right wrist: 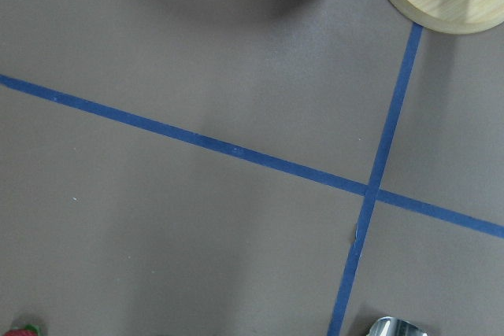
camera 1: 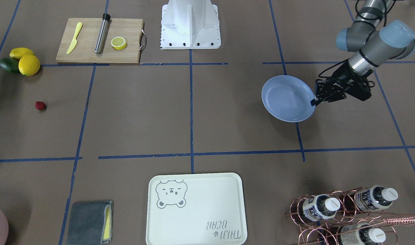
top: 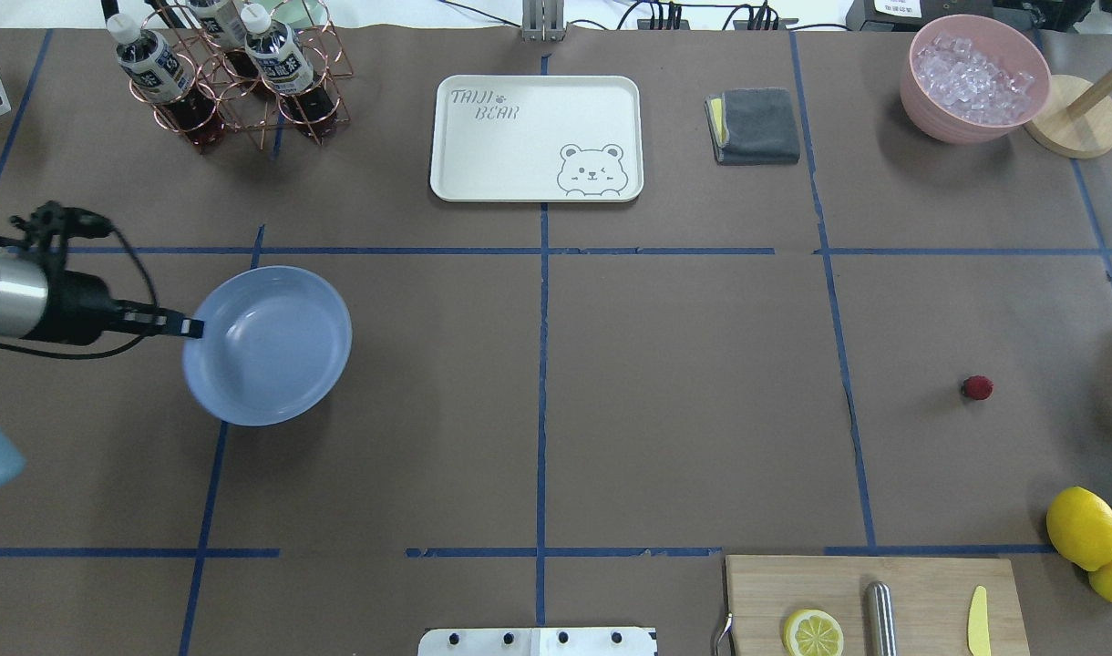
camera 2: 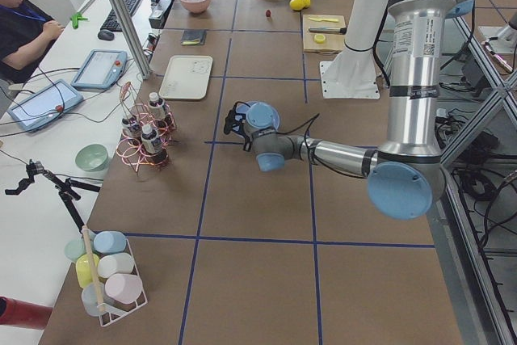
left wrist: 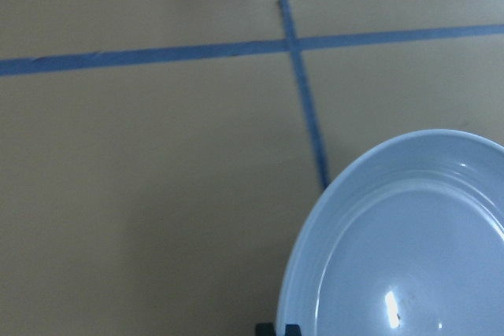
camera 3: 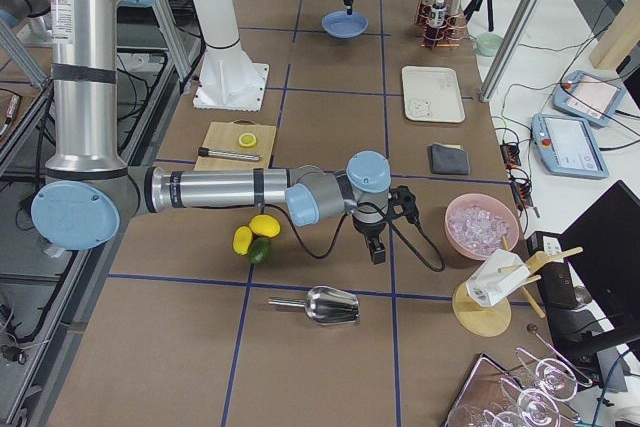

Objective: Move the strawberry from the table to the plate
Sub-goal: 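Push the light blue plate with the left gripper toward the table center, then withdraw the left arm away from the plate, then reach the right gripper down to the red strawberry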

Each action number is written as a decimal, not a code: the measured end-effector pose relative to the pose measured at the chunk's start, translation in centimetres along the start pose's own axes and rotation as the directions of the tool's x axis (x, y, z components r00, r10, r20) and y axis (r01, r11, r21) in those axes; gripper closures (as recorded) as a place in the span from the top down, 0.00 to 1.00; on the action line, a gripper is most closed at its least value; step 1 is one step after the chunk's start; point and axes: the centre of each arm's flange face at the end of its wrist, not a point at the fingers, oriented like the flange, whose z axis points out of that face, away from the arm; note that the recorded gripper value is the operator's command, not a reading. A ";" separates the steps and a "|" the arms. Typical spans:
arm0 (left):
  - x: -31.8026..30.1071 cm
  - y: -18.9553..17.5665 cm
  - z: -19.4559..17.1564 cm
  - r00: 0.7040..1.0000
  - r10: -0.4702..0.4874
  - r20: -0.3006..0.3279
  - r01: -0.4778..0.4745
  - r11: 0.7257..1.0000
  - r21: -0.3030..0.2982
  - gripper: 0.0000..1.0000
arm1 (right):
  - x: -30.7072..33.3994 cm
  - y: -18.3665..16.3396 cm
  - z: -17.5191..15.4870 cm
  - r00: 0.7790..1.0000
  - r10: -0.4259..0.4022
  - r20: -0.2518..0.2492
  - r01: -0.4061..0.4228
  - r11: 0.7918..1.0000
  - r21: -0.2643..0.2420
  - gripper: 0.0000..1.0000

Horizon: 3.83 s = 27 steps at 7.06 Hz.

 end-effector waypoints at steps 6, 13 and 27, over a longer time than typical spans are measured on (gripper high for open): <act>26.9 1.3 14.9 0.994 -0.103 0.027 0.103 0.994 -0.019 0.00 | 0.2 0.4 0.3 1.000 0.004 0.000 -0.004 1.000 -0.007 1.00; 26.5 1.9 15.4 0.995 -0.093 0.038 0.094 0.995 -0.025 1.00 | 0.2 0.4 0.3 1.000 0.004 0.000 -0.004 1.000 -0.007 1.00; -31.7 -6.4 -31.9 0.902 0.163 0.400 -0.038 0.953 -0.302 1.00 | -13.2 -1.1 -2.8 0.996 0.000 0.087 -0.003 0.999 0.036 1.00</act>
